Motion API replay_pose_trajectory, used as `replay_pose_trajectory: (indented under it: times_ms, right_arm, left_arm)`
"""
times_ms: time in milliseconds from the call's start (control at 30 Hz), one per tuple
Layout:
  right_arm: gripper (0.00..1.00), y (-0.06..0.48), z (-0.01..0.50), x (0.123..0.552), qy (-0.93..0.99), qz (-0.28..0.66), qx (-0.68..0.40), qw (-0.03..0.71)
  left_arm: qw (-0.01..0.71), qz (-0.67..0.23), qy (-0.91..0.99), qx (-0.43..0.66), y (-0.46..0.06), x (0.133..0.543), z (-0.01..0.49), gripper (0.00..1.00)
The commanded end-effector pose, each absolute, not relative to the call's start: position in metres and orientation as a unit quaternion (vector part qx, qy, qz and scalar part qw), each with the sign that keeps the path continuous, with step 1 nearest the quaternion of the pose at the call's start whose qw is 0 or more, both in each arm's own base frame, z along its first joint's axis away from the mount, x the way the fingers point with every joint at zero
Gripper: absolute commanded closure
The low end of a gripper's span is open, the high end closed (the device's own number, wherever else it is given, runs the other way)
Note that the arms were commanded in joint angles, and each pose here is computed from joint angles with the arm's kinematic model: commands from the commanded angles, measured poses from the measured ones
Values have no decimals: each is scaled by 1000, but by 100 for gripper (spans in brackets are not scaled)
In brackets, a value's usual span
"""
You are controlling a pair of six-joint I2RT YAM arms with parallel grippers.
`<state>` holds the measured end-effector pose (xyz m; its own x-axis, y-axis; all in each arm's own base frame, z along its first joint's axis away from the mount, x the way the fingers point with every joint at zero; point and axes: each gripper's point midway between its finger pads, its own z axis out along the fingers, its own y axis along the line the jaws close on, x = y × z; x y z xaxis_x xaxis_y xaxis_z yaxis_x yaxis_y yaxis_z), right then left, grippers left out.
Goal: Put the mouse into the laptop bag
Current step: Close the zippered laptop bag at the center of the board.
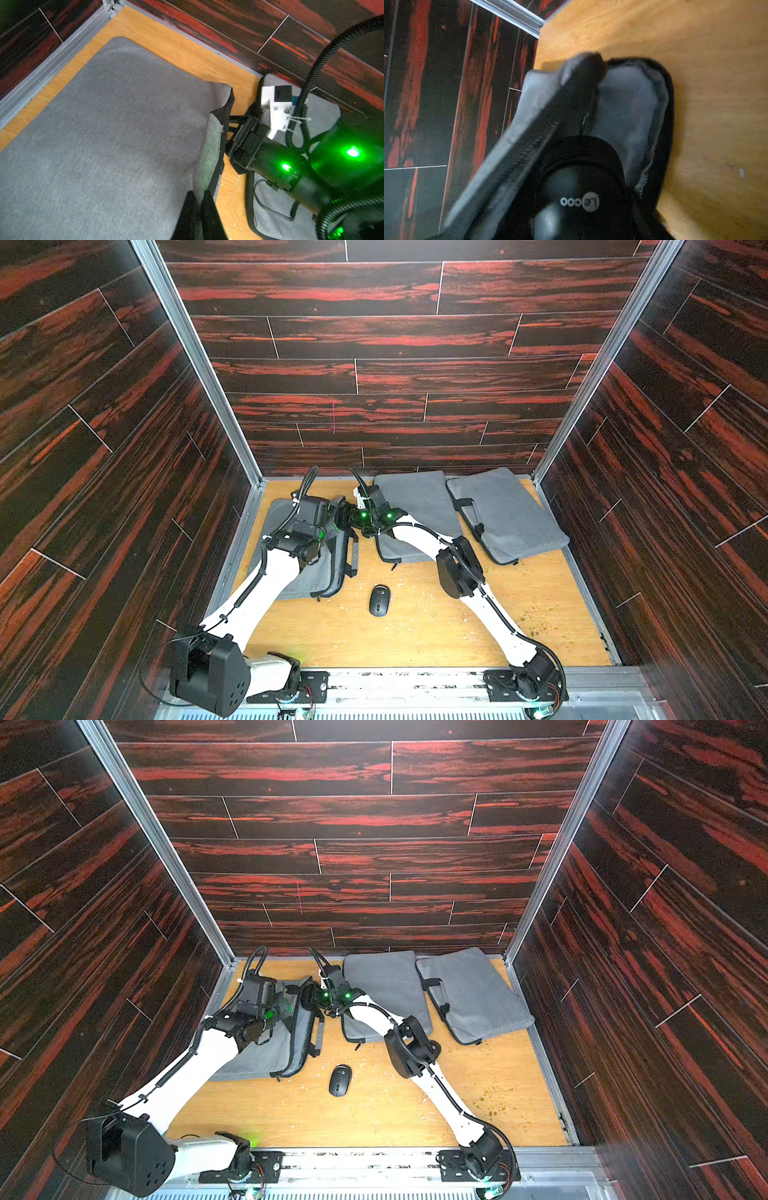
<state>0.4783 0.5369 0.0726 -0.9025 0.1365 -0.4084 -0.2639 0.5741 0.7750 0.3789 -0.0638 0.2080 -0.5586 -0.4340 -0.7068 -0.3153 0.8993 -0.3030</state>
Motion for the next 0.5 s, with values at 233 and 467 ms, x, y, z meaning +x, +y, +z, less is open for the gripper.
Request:
replay_pose_trajectory:
  times_ms: [233,467]
  right_arm:
    - [38,554,58,464,853,482,-46,195]
    - [29,558,57,453,855,479,-53,192]
  left_arm:
    - [438,-83,866,-224,-61,375,219,100]
    - [438,-81,867,-226,-60,375,217,100]
